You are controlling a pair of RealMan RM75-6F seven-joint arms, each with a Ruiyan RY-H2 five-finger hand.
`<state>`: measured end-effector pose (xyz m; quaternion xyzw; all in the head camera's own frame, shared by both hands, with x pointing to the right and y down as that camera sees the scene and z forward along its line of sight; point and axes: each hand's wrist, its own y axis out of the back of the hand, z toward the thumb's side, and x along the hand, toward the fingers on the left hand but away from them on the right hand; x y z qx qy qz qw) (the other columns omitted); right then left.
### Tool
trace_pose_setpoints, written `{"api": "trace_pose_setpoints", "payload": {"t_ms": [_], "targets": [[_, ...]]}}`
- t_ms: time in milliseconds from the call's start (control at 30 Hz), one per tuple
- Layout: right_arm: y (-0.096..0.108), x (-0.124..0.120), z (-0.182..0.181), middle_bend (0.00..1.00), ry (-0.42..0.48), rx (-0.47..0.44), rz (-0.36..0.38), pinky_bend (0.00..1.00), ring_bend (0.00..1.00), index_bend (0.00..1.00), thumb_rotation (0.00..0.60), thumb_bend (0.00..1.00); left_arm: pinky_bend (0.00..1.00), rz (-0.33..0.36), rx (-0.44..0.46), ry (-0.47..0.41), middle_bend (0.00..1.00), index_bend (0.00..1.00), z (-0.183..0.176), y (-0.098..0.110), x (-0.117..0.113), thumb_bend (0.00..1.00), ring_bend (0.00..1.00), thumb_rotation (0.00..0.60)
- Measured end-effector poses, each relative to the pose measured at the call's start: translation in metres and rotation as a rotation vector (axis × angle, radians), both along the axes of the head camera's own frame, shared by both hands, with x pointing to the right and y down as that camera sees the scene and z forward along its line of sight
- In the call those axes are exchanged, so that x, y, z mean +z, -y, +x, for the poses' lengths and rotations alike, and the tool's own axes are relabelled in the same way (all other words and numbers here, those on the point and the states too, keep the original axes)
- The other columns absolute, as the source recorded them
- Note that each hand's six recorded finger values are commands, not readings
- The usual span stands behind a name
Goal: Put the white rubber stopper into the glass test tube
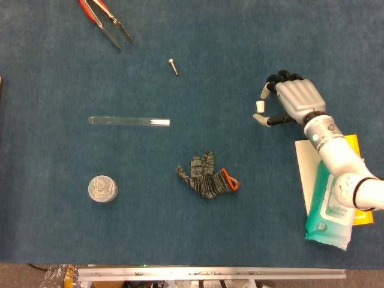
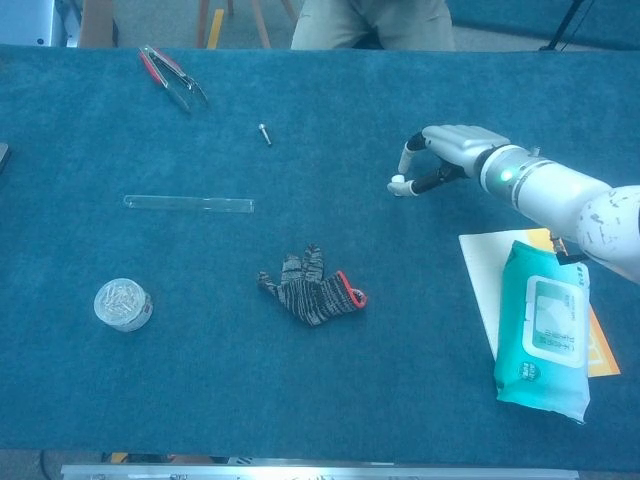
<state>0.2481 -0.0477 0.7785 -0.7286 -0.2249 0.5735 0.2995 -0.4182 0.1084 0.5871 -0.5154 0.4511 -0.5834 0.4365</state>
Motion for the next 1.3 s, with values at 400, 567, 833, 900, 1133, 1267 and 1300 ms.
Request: {"api": "trace_pose_setpoints", "payload": {"t_ms": [400, 567, 833, 900, 1133, 1267, 1300], "targets": [[-0.006, 0.003, -0.005, 0.16, 0.007, -0.018, -0.020, 0.12, 0.01, 0.33, 0.275, 0.24, 0.08, 0.001, -0.005, -0.001, 0.23, 0.26, -0.003, -0.002, 0.000, 0.34, 0.07, 0.600], [-0.008, 0.000, -0.005, 0.16, 0.010, -0.026, -0.019, 0.12, 0.01, 0.33, 0.275, 0.24, 0.08, 0.003, -0.007, -0.003, 0.23, 0.26, -0.003, -0.002, 0.000, 0.34, 0.07, 0.600], [-0.014, -0.009, -0.004, 0.16, 0.016, -0.042, -0.018, 0.12, 0.01, 0.33, 0.276, 0.24, 0.08, 0.003, -0.004, -0.007, 0.23, 0.26, -0.003, -0.003, 0.001, 0.34, 0.07, 0.600], [-0.016, -0.011, -0.004, 0.16, 0.016, -0.046, -0.020, 0.12, 0.01, 0.33, 0.275, 0.24, 0.08, 0.003, -0.003, -0.007, 0.23, 0.26, -0.002, -0.004, 0.001, 0.34, 0.07, 0.600], [-0.024, -0.018, -0.002, 0.16, 0.016, -0.062, -0.019, 0.12, 0.01, 0.33, 0.276, 0.25, 0.08, 0.002, -0.001, -0.009, 0.23, 0.26, -0.002, -0.005, 0.001, 0.34, 0.07, 0.600], [-0.025, -0.020, 0.000, 0.16, 0.015, -0.063, -0.017, 0.12, 0.01, 0.33, 0.275, 0.25, 0.08, 0.003, 0.003, -0.011, 0.23, 0.26, -0.001, -0.006, 0.001, 0.34, 0.07, 0.600], [-0.025, -0.021, 0.000, 0.16, 0.015, -0.062, -0.016, 0.12, 0.01, 0.33, 0.276, 0.25, 0.08, 0.004, 0.003, -0.012, 0.23, 0.26, -0.001, -0.006, 0.001, 0.34, 0.07, 0.600]]}}
